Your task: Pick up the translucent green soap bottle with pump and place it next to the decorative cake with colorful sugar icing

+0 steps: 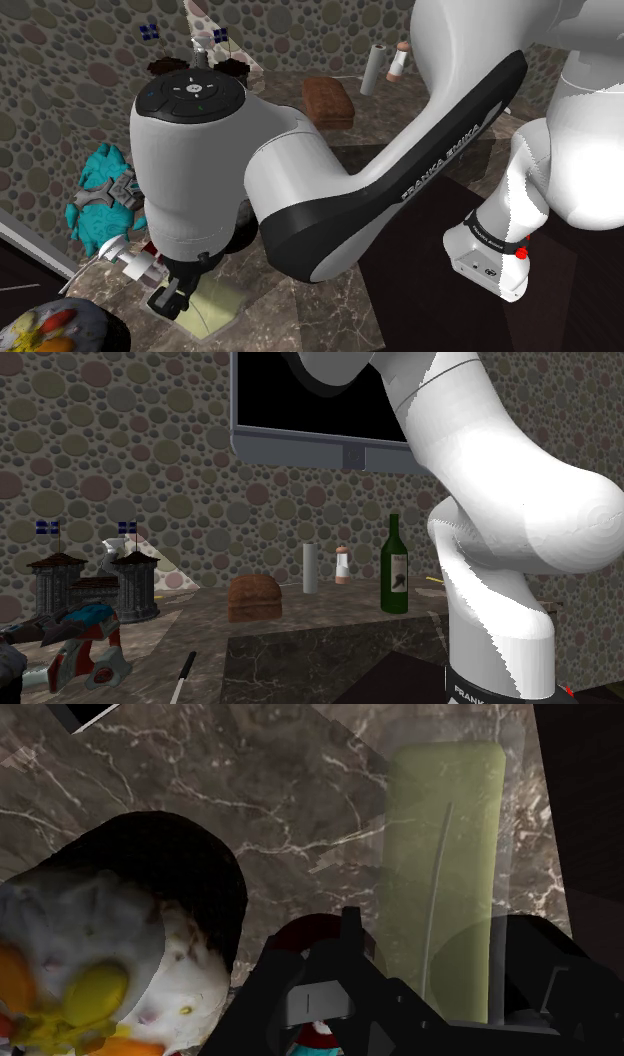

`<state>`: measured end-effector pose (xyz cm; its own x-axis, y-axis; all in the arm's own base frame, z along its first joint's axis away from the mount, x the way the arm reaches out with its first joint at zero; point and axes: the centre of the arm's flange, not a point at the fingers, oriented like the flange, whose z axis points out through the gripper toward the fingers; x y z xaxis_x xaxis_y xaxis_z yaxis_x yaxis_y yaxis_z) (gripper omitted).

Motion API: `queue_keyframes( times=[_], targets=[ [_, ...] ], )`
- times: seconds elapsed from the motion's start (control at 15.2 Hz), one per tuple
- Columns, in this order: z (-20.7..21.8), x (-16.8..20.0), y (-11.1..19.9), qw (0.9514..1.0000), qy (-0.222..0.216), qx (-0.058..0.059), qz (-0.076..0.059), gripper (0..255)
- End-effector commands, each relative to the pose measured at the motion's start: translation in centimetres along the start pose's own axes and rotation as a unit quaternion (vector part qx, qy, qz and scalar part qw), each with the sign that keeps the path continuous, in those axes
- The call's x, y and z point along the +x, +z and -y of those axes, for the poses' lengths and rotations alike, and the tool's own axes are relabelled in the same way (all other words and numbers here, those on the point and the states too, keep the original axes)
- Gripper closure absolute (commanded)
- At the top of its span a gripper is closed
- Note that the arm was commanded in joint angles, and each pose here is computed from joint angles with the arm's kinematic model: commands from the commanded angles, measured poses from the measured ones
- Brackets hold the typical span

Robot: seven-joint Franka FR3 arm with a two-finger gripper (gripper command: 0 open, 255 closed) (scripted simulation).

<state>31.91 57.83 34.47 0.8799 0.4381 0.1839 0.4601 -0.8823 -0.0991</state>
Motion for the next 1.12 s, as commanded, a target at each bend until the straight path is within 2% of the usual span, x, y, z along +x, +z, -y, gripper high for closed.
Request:
queue_keyframes(
  times=[0.0,0.13,0.2,0.53,0.79,1.06],
  targets=[
    [-0.2,-0.4,0.8,1.0,0.0,-0.005,0.008,255],
    [-0.2,-0.4,0.8,1.0,0.0,-0.005,0.008,255],
    [-0.1,-0.4,1.0,1.0,0.0,-0.005,0.008,0],
    [-0.2,-0.4,0.8,1.0,0.0,-0.005,0.008,0],
    [-0.1,-0.3,-4.2,1.0,0.0,-0.005,0.008,0],
    [-0.1,-0.3,-4.2,1.0,0.0,-0.005,0.008,0]
  ],
)
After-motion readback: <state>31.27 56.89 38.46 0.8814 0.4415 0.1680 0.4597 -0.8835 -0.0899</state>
